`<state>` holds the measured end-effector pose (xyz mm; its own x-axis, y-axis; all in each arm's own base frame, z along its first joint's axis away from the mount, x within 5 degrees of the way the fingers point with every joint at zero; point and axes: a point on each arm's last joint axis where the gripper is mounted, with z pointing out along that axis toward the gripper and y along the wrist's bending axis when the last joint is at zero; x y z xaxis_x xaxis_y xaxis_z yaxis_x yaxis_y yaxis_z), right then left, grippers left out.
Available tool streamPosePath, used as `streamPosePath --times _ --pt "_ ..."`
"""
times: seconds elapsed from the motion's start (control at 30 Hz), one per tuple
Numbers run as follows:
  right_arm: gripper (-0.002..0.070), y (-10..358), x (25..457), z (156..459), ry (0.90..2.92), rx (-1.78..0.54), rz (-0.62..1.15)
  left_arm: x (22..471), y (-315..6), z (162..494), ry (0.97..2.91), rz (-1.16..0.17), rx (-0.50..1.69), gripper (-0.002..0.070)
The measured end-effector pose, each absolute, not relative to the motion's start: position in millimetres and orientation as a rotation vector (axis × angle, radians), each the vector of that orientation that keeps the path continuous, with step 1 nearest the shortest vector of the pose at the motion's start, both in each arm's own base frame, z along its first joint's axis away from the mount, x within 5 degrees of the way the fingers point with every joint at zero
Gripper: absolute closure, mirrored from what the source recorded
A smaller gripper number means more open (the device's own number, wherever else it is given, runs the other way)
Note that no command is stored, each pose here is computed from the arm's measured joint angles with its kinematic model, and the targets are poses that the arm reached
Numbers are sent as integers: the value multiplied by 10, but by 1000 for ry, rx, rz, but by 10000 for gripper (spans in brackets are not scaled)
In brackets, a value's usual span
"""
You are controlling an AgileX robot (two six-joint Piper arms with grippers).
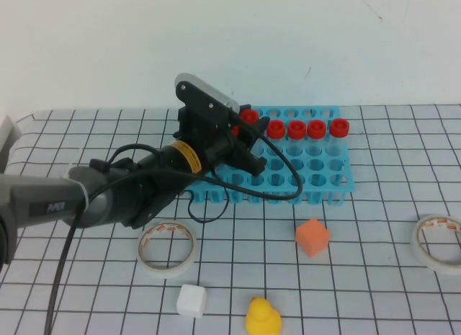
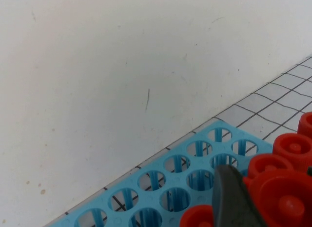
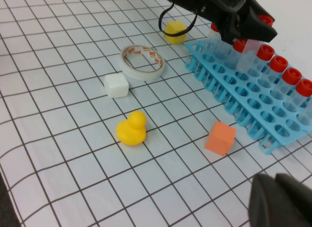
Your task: Place the test tubes
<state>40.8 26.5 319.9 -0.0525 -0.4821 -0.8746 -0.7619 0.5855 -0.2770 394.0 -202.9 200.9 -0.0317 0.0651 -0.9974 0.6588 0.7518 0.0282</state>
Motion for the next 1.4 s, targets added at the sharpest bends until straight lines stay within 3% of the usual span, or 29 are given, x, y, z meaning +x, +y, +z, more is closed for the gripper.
streamPosePath --times 0.6,1.4 --pt "678 265 408 3199 1701 -1039 313 3942 -2039 2043 1519 -531 610 419" --pt "678 265 408 3199 1702 -1038 314 3998 -2113 1853 1589 -562 681 421"
